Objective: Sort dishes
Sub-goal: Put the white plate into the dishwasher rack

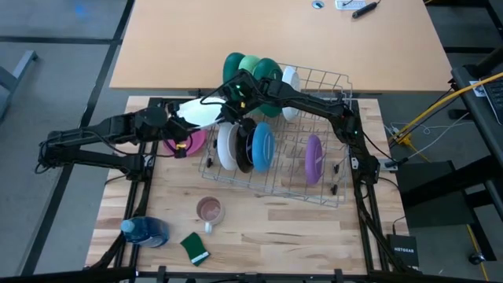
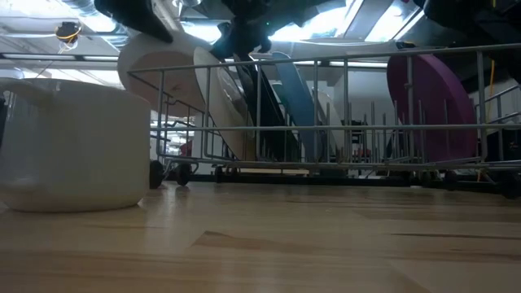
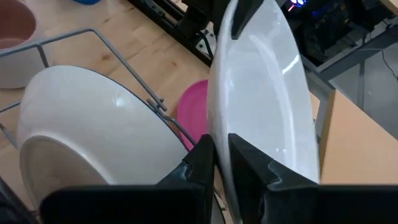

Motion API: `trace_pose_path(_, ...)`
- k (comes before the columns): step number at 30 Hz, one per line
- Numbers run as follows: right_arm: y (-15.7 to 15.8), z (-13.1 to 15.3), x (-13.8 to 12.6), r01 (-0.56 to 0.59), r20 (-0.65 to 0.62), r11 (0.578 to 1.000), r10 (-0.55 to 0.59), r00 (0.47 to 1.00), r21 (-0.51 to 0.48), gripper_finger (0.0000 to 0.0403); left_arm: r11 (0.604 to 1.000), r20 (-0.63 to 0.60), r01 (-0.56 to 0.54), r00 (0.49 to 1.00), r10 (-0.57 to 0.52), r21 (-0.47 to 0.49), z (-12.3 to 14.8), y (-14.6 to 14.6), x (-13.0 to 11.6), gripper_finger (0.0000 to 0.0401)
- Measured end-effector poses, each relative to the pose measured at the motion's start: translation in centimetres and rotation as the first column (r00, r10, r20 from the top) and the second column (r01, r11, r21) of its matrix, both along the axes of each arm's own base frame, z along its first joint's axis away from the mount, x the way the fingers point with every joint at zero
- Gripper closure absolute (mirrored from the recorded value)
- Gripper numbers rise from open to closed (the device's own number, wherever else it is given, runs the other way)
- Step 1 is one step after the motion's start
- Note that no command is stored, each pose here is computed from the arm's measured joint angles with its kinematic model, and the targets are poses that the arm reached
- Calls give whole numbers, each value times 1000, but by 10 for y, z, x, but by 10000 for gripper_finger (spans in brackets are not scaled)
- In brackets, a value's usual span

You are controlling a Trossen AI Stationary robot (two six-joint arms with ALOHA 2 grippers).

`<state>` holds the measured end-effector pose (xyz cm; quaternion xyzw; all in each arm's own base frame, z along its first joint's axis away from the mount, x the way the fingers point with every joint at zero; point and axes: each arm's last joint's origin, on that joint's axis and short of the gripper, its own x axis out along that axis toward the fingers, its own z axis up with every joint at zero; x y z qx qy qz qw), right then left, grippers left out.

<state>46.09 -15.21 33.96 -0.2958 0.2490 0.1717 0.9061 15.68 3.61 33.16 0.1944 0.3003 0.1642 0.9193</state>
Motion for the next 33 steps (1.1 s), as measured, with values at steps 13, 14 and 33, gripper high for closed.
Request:
trace_pose_path(13, 9, -1, 3, 30, -15, 998, -31, 999, -61, 385, 994, -23, -86, 996, 88, 67, 0, 3, -2, 305)
trace_pose_path(14, 9, -1, 4, 35, -17, 997, -36, 999, -70, 385, 994, -25, -84, 996, 86, 69, 0, 3, -2, 304)
trace_pose_path(33, 15, -2, 6, 87, -37, 987, -93, 995, -138, 385, 971, 206, -180, 968, 145, 160, 26, 2, -19, 301)
